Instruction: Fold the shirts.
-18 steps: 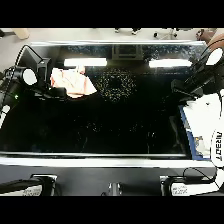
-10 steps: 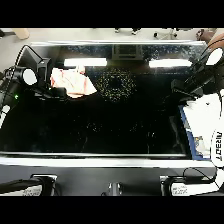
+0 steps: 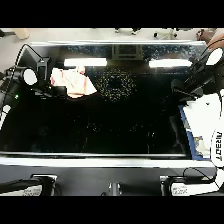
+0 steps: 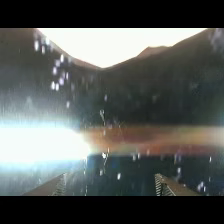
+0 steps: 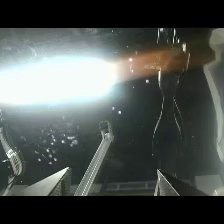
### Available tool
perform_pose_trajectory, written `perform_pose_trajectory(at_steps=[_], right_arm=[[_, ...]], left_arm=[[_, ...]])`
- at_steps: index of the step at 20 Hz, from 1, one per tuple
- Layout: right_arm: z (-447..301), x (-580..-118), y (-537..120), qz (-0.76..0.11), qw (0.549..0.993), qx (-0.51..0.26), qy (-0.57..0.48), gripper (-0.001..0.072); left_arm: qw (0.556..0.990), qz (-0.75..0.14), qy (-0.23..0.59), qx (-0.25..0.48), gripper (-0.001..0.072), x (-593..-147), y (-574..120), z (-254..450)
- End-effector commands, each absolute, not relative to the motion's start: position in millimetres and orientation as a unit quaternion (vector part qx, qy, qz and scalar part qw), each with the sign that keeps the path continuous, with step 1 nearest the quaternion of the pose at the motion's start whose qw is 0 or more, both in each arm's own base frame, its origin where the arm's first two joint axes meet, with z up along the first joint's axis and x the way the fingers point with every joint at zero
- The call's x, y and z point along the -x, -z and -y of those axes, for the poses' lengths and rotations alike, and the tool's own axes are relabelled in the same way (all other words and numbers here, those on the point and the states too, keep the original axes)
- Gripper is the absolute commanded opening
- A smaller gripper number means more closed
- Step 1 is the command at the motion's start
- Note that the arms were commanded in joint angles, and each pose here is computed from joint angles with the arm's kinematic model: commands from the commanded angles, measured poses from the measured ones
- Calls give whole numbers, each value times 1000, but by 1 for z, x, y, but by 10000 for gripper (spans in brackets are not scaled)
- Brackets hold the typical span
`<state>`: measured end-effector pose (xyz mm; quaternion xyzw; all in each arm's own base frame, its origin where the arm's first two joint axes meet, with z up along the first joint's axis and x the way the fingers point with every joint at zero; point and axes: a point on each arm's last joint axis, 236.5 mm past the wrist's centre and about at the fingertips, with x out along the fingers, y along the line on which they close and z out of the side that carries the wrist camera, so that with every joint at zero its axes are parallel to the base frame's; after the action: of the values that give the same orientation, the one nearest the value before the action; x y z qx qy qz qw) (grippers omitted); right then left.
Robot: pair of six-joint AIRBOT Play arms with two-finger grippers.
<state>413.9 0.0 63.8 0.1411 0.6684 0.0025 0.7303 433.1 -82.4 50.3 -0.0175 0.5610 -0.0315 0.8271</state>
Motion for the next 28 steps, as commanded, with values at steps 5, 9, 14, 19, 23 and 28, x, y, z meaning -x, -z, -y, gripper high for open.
perform_pose_trajectory(at_steps=[5,9,14,19,23,28], right_arm=[[1,-450,-70,-609,779,-151,-3,553],[-13,-458,-76,-594,785,-175,-24,553],[-13,-475,-82,-563,805,-182,-25,553],[-6,-488,-85,-540,822,-178,-15,553],[-3,-499,-106,-504,850,-149,-29,555],[7,-452,-196,-450,887,-100,-18,564]], left_arm=[[855,-497,-83,120,522,-507,-24,27],[796,-506,-67,325,720,-549,33,7],[808,-476,-32,345,622,-582,71,26],[829,-454,13,327,23,-594,42,48],[928,-306,159,141,22,-577,-150,103],[944,-145,286,72,23,-448,-343,205]])
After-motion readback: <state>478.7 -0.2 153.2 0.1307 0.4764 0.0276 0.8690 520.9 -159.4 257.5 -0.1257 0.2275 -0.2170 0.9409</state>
